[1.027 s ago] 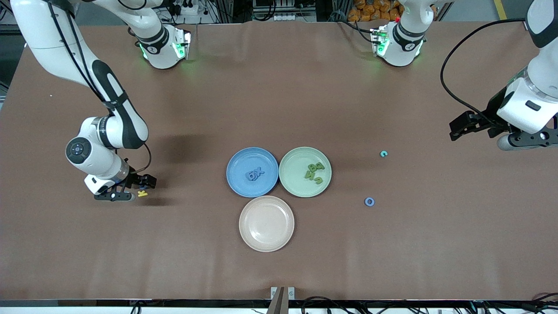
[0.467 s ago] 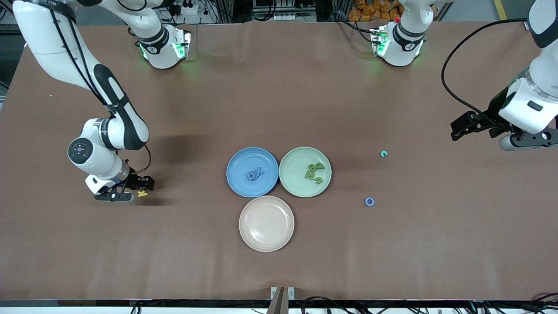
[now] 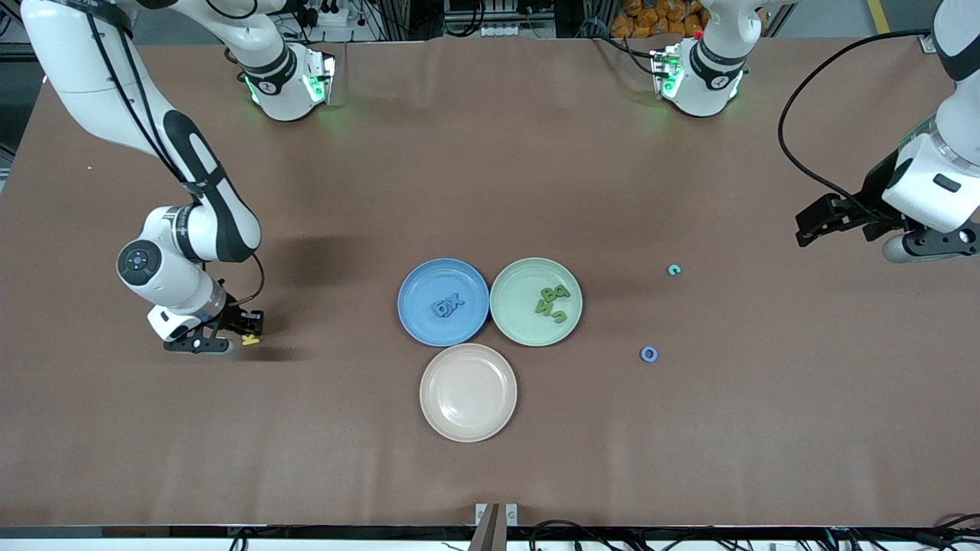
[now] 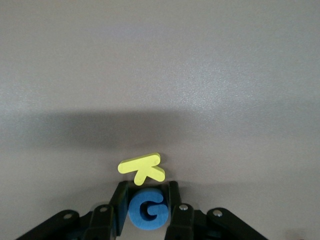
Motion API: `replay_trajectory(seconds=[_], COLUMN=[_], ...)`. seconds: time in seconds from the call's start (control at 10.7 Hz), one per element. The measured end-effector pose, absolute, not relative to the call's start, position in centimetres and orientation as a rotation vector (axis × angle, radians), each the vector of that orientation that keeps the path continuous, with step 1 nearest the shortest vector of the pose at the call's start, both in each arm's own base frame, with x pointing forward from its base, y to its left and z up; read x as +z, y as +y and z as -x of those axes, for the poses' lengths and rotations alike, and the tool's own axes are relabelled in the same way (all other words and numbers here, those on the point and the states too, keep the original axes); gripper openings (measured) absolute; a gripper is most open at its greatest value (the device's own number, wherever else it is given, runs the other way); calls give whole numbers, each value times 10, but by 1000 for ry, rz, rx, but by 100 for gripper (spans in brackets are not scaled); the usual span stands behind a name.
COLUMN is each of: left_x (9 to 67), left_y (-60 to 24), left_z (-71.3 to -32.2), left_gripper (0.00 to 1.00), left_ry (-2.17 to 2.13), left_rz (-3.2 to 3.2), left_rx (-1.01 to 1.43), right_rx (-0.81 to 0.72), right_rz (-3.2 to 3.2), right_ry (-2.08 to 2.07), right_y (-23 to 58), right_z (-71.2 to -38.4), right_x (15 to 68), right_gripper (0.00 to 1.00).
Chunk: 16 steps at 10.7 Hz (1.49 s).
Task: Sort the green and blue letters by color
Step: 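Grasp the blue G with the right gripper and lift it, then lower the G onto the blue plate and open the right gripper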
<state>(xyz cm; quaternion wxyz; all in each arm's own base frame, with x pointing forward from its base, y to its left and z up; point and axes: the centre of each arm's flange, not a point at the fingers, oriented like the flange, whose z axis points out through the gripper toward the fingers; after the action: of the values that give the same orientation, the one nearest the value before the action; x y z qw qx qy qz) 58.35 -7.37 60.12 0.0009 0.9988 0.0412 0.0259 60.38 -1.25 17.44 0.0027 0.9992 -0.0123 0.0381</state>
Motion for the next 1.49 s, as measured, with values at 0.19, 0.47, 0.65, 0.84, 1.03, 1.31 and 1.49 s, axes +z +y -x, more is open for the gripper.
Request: replay_trajectory(seconds=[0.19,0.47,0.65,0.84,1.03,1.31,1.49], left_x=[603,613,620,623,623,623,623], left_y=[-71,-70,-64,-63,-63,-62,-61], left_z=[-583,-579,-576,-575,-574,-573,-572], left_gripper=[100,100,100,100,100,100,100], left_ry=[128,133,148,151,152,155,156], left_rz=[-3136,-3136,-3136,-3137,-3137,-3140,-3141], left_rx=[86,115,135,139,139,119,114], right_rx=[116,16,20,48,42,70,70], right_rz=[-3134,-3136,-3136,-3137,-3151,-3228,-3285], right_ry=[-50,-65,-72,-109,-174,-244,-203], right_y=[-12,-10,-7,7,54,148,211], right_z=[-604,-602,-603,-608,-614,-615,-604], right_x=[175,187,198,210,229,251,260], right_gripper=[36,35,34,34,34,34,34])
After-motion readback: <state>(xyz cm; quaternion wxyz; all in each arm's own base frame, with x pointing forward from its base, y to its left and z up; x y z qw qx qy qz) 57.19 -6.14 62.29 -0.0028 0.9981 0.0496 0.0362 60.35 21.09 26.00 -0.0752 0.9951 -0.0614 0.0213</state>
